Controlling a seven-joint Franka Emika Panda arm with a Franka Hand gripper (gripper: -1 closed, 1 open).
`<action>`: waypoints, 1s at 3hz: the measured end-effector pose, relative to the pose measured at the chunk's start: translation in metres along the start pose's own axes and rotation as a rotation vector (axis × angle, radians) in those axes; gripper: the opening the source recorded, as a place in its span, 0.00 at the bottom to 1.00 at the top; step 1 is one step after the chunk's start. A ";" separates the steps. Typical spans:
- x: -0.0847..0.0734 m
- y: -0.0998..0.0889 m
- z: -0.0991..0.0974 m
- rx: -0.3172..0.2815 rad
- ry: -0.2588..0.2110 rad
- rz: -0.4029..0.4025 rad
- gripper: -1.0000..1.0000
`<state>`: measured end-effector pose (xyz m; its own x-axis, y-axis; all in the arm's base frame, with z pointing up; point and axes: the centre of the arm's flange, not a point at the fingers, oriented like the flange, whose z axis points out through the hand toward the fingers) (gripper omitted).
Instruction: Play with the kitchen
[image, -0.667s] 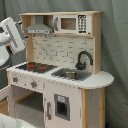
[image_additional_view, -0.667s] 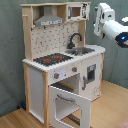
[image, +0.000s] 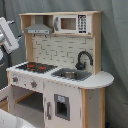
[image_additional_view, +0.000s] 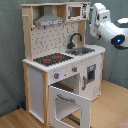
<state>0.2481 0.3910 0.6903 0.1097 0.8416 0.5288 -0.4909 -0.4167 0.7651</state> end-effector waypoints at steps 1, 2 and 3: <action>0.019 -0.011 -0.004 0.012 0.025 -0.009 1.00; 0.039 -0.024 -0.009 0.025 0.054 -0.022 1.00; 0.056 -0.040 -0.018 0.043 0.084 -0.044 1.00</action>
<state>0.2581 0.4612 0.6827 0.0568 0.8843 0.4634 -0.4494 -0.3918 0.8028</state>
